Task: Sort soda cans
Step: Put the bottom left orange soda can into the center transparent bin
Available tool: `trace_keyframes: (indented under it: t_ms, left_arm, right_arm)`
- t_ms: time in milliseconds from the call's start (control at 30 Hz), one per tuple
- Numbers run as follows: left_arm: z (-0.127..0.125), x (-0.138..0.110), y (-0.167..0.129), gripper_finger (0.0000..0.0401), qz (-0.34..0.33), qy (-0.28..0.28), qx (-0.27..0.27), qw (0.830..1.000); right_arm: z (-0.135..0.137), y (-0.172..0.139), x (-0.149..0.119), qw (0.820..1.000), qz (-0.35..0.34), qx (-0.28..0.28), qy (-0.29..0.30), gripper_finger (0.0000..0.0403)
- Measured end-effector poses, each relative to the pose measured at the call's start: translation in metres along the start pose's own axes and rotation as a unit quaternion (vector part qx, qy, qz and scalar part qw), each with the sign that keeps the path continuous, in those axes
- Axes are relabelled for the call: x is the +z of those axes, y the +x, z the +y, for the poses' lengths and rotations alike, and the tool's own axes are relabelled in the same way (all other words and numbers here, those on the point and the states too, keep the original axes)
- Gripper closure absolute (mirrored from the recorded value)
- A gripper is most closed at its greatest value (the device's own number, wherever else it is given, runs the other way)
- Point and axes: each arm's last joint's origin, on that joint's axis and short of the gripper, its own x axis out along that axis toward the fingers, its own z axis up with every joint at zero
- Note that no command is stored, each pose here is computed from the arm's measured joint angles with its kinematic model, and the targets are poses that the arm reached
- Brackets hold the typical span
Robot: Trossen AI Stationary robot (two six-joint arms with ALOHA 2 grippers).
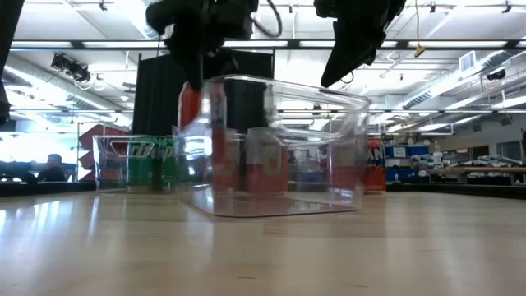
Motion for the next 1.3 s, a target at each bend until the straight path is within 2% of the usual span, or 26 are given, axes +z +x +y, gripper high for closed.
trace_keyframes:
  t_ms: [200, 367, 633, 1033, 1167, 1300]
  left_arm:
    - [0.002, -0.004, 0.020, 0.0149, 0.002, 0.007, 0.019, 1.000]
    - [0.000, -0.013, 0.032, 0.0149, 0.032, 0.005, 0.012, 0.999]
    - [-0.001, -0.017, 0.035, 0.0149, 0.043, 0.001, 0.013, 0.999]
    - [-0.014, -0.020, 0.031, 0.0149, 0.095, 0.005, 0.021, 0.995]
    - [-0.014, -0.020, 0.031, 0.0148, 0.096, -0.015, 0.024, 0.995]
    - [-0.014, -0.023, 0.031, 0.0108, 0.108, -0.018, 0.024, 0.994]
  right_arm:
    - [0.000, 0.000, 0.000, 1.000, -0.001, 0.000, 0.000, 0.0375]
    - [0.000, 0.000, 0.000, 1.000, -0.001, 0.000, 0.000, 0.0375]
    - [0.000, 0.000, 0.000, 1.000, -0.001, 0.001, 0.002, 0.0375]
    - [0.000, 0.000, 0.000, 1.000, -0.002, 0.001, 0.003, 0.0375]
    - [0.000, 0.000, 0.000, 1.000, -0.002, 0.001, 0.003, 0.0375]
    - [0.000, 0.000, 0.001, 1.000, -0.003, 0.001, 0.003, 0.0375]
